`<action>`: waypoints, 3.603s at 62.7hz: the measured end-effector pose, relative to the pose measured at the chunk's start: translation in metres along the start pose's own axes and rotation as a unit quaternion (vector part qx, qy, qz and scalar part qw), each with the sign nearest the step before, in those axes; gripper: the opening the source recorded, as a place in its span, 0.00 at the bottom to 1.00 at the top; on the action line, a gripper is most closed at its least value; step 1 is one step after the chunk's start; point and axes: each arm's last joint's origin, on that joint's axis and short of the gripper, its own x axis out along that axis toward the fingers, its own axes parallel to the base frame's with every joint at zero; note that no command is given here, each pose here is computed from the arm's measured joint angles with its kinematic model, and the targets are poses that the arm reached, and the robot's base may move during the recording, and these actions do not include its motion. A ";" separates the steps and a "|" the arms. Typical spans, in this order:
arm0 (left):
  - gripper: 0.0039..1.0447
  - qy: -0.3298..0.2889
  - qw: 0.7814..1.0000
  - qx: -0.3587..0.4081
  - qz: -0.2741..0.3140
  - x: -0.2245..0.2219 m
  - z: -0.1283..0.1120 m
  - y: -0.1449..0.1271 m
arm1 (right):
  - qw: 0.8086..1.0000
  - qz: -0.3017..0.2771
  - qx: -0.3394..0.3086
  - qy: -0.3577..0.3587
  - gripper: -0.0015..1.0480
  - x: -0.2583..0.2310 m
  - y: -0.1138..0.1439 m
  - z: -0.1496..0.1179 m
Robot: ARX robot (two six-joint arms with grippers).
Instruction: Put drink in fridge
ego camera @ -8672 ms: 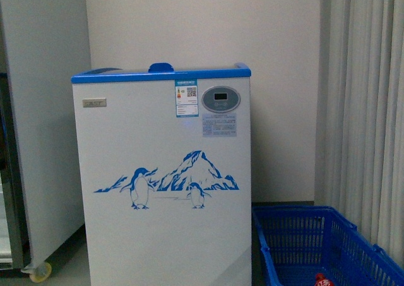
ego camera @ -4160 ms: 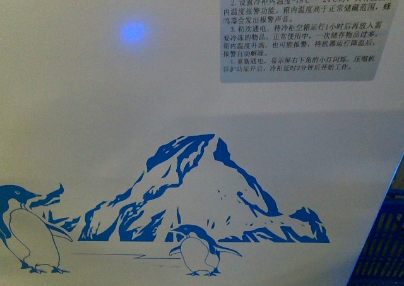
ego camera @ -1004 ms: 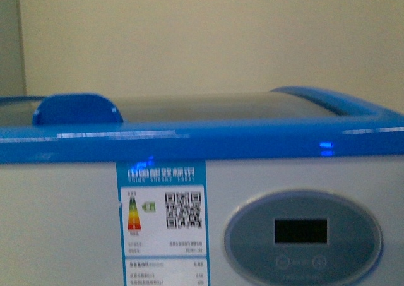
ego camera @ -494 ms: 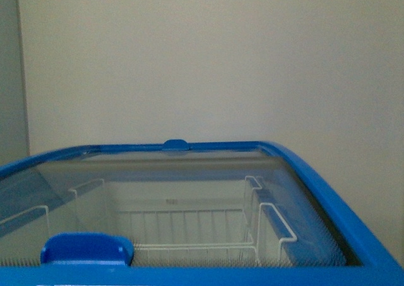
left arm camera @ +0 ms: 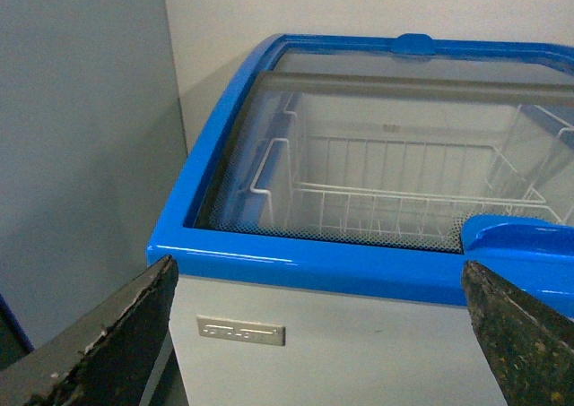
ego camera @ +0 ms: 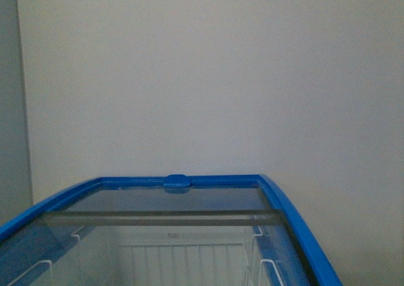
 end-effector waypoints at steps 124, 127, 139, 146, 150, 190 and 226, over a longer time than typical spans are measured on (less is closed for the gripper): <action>0.92 0.007 0.786 0.378 -0.488 0.284 0.016 -0.033 | 1.000 0.001 0.000 0.000 0.35 0.000 0.000 0.000; 0.92 0.002 0.785 0.384 -0.486 0.292 0.020 -0.036 | 1.000 0.000 0.000 0.000 0.35 0.000 0.000 0.000; 0.92 -0.011 0.780 0.401 -0.480 0.319 0.030 -0.048 | 1.000 0.001 0.000 0.000 0.35 0.000 0.000 0.000; 0.92 -0.026 0.780 0.414 -0.469 0.335 0.035 -0.057 | 1.000 0.001 0.000 0.000 0.35 0.000 0.000 0.000; 0.92 -0.030 0.779 0.418 -0.467 0.341 0.036 -0.061 | 1.000 0.001 0.000 0.000 0.35 0.000 0.000 0.000; 0.92 -0.090 0.808 0.451 -0.369 0.412 0.049 -0.084 | 1.000 0.000 0.000 0.000 0.35 0.000 0.000 0.000; 0.92 -0.025 0.907 0.298 -0.295 0.328 0.091 -0.071 | 1.000 0.001 0.000 0.000 0.35 0.000 0.000 0.000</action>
